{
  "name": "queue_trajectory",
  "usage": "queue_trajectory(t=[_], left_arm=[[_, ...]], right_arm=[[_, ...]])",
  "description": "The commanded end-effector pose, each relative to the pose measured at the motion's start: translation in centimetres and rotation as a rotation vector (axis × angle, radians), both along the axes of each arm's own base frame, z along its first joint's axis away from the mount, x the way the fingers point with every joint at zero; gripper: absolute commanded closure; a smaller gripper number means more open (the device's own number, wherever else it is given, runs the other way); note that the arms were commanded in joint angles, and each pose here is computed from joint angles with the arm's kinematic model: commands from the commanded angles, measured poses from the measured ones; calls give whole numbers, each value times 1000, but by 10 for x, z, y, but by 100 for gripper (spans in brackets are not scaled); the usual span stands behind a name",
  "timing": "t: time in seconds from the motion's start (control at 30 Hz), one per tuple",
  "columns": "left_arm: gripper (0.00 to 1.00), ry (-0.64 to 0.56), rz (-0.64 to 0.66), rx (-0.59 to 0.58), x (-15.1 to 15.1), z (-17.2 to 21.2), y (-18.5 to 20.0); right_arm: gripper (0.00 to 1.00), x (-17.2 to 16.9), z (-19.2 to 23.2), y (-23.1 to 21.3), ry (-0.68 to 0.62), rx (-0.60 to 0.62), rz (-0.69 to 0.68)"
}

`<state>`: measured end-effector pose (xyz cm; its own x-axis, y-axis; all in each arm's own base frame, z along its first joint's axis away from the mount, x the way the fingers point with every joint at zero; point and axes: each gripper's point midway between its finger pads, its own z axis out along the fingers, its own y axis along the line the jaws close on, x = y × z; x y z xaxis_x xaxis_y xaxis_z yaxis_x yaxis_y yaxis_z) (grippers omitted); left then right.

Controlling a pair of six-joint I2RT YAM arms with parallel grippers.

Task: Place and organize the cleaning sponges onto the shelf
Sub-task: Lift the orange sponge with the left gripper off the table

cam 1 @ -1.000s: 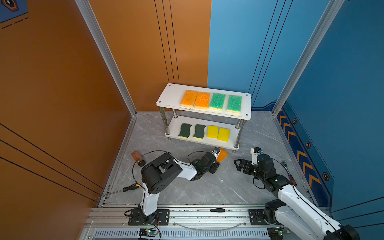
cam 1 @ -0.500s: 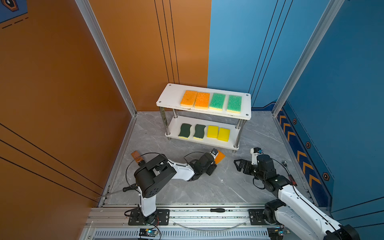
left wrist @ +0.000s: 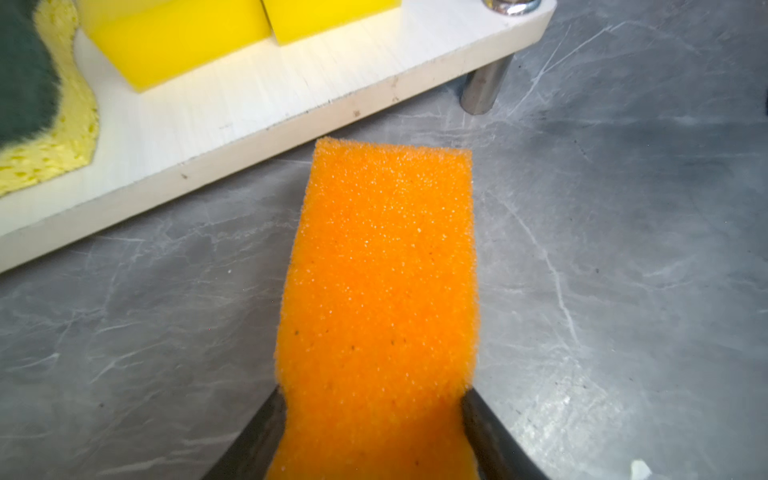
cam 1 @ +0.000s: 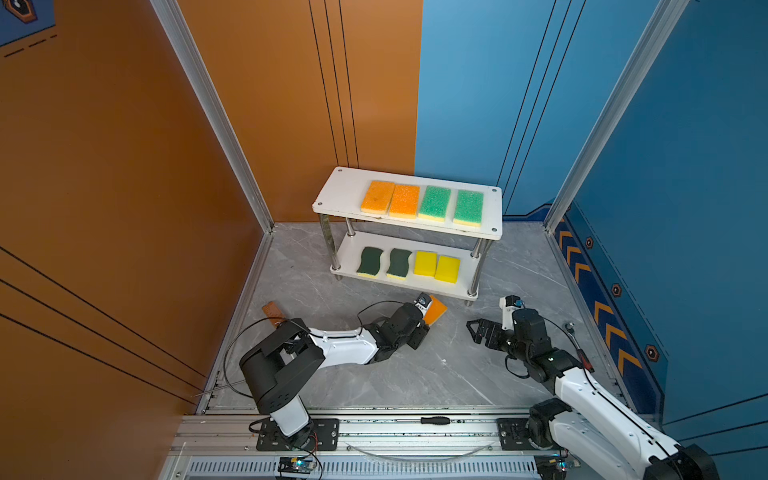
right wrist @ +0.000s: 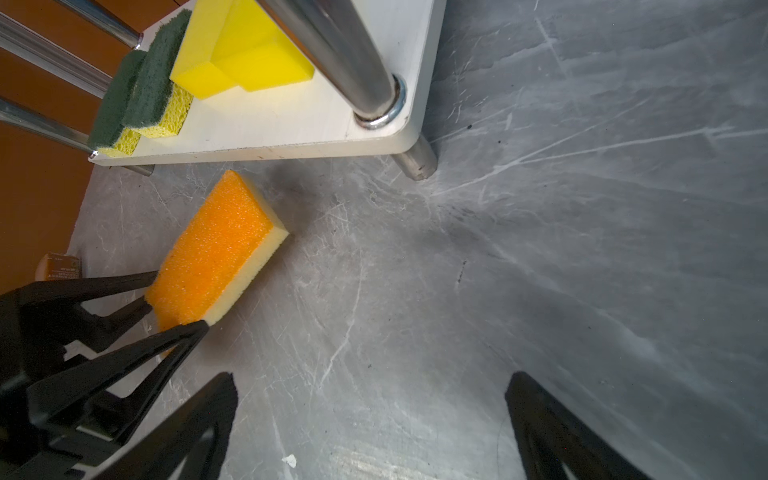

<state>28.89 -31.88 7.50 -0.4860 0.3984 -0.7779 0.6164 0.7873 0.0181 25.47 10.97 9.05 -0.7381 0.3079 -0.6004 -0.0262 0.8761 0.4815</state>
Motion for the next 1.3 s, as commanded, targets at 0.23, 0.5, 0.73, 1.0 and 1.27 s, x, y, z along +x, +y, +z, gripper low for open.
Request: queue_trajectory(t=[0.23,0.5,0.73,1.0,1.27], left_arm=[[43,4,2,17,-14,27,14],[42,14,-12,10,-25,52,21],[41,5,-5,-3,-32,89,33],[40,-66,20,-96,-40,138,51],[40,-112,83,-96,-43,160,79]], right_arm=[[0,1,-4,2,7,19,-3],[0,2,-5,4,11,26,0],[0,3,-10,6,17,30,0],[0,4,-14,8,26,31,9],[0,6,-15,10,31,35,14]])
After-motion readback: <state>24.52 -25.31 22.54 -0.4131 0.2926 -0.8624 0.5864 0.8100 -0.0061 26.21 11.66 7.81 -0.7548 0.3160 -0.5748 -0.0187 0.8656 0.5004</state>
